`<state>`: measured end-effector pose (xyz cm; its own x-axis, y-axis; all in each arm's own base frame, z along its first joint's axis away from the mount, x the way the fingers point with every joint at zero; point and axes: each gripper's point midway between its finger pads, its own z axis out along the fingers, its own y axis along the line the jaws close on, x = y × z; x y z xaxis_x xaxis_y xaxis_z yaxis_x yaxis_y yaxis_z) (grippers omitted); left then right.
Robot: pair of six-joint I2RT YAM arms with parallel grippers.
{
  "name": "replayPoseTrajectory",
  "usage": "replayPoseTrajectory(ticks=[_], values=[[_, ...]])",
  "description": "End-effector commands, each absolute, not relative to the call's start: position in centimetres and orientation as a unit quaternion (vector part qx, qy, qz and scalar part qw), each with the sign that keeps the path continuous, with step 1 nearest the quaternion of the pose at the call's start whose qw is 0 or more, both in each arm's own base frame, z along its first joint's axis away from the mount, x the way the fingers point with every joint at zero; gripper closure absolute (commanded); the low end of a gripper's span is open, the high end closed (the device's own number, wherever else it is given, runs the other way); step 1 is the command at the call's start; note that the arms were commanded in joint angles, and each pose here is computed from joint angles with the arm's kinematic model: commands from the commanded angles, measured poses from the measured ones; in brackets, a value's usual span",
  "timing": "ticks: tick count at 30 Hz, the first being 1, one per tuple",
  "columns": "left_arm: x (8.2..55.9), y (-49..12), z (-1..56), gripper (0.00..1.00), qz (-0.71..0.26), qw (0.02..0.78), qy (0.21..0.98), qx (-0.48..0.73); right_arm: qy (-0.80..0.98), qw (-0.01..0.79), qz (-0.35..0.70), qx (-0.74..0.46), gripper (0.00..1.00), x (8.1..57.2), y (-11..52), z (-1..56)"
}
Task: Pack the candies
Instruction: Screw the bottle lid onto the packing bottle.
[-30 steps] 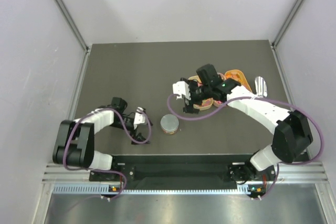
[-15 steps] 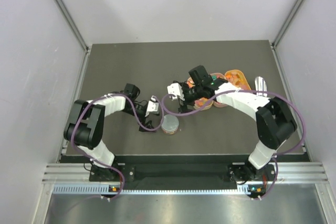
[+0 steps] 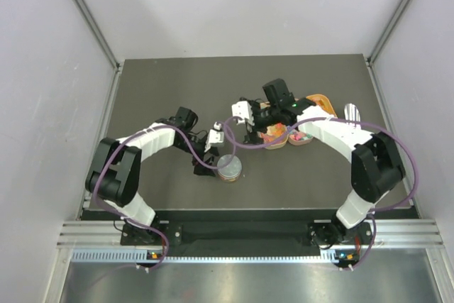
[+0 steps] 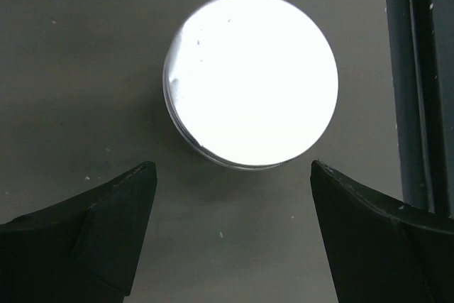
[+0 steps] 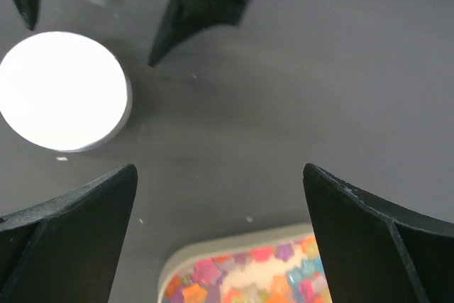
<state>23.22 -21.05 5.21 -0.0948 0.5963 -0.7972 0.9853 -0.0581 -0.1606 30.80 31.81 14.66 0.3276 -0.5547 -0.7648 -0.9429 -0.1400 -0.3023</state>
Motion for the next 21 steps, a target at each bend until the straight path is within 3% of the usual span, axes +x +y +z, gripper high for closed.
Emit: replayPoseTrajectory(ticks=[1, 10, 21], values=[[24.0, -21.9, 8.3, 0.09, -0.376, 0.273, 0.660, 0.590, 0.522, 0.467, 0.208, -0.683, 0.00, 33.3, 28.8, 21.0], [22.8, -24.2, 5.8, 0.22, -0.373, 0.220, 0.684, 0.587, 0.546, 0.507, 0.133, -0.654, 0.00, 34.7, 24.7, 23.4], [23.4, -27.7, 5.9, 0.21, -0.382, 0.211, 0.663, 0.608, 0.559, 0.516, 0.111, -0.640, 0.00, 34.3, 22.6, 22.7]])
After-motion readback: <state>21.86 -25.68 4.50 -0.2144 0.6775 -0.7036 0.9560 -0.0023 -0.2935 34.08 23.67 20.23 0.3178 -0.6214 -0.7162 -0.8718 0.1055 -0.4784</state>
